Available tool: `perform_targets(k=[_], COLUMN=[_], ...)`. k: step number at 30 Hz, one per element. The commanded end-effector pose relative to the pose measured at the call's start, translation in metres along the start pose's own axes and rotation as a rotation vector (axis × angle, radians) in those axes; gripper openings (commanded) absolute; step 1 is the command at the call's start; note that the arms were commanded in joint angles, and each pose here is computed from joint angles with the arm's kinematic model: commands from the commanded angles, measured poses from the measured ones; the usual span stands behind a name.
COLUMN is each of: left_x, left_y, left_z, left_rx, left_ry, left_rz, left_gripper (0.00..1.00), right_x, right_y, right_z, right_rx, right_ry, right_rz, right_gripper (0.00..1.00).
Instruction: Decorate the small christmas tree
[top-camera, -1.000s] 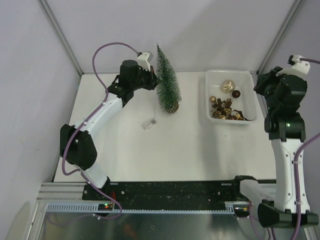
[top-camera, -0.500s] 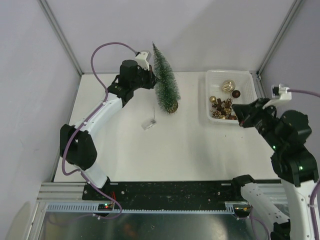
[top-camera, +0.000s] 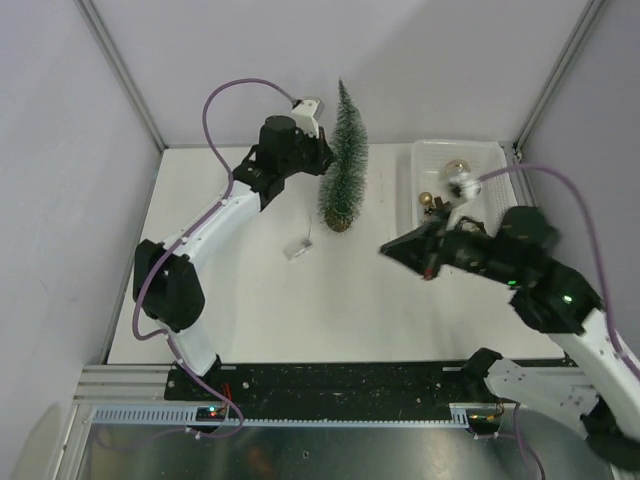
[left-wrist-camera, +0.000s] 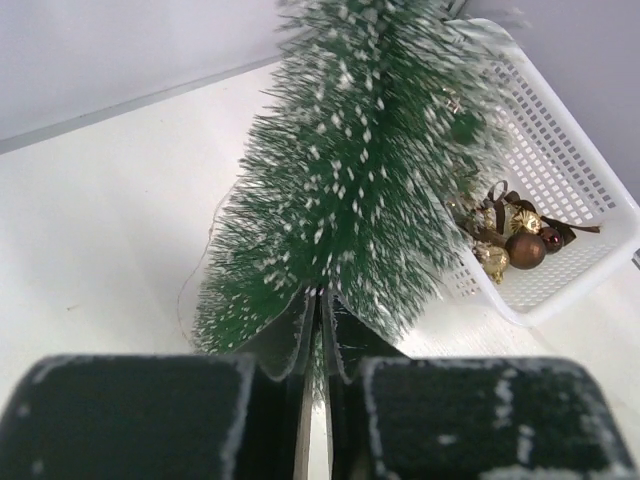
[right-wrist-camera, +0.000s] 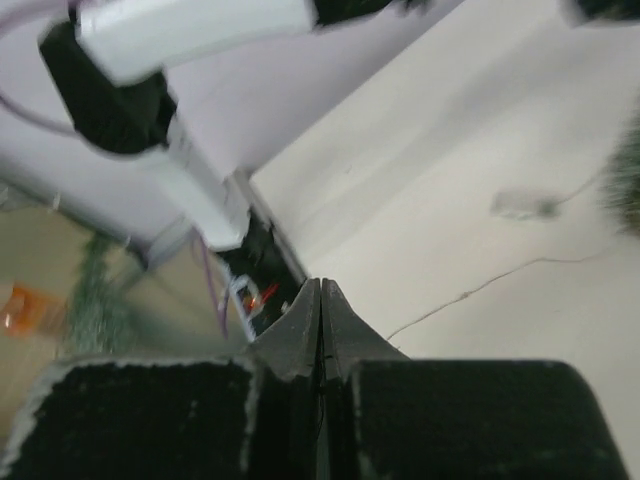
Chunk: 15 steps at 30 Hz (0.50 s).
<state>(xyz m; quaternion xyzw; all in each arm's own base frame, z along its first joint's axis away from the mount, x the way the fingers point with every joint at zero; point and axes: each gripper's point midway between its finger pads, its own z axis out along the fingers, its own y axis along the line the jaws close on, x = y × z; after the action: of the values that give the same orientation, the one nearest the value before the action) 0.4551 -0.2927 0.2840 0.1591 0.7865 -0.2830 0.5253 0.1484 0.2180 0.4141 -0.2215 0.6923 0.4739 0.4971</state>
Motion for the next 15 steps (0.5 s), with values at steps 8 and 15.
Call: perform_targets(k=[8, 15], left_x=[-0.024, -0.025], left_y=[-0.002, 0.004], left_z=[-0.02, -0.036], left_rx=[0.0, 0.006], left_ry=[-0.065, -0.068], left_rz=[0.033, 0.032], left_gripper=[0.23, 0.47], right_x=[0.075, 0.063], right_y=[0.037, 0.025], right_z=[0.129, 0.166], right_rx=[-0.052, -0.056], right_ry=[0.195, 0.217], right_rz=[-0.161, -0.185], right_gripper=[0.0, 0.0])
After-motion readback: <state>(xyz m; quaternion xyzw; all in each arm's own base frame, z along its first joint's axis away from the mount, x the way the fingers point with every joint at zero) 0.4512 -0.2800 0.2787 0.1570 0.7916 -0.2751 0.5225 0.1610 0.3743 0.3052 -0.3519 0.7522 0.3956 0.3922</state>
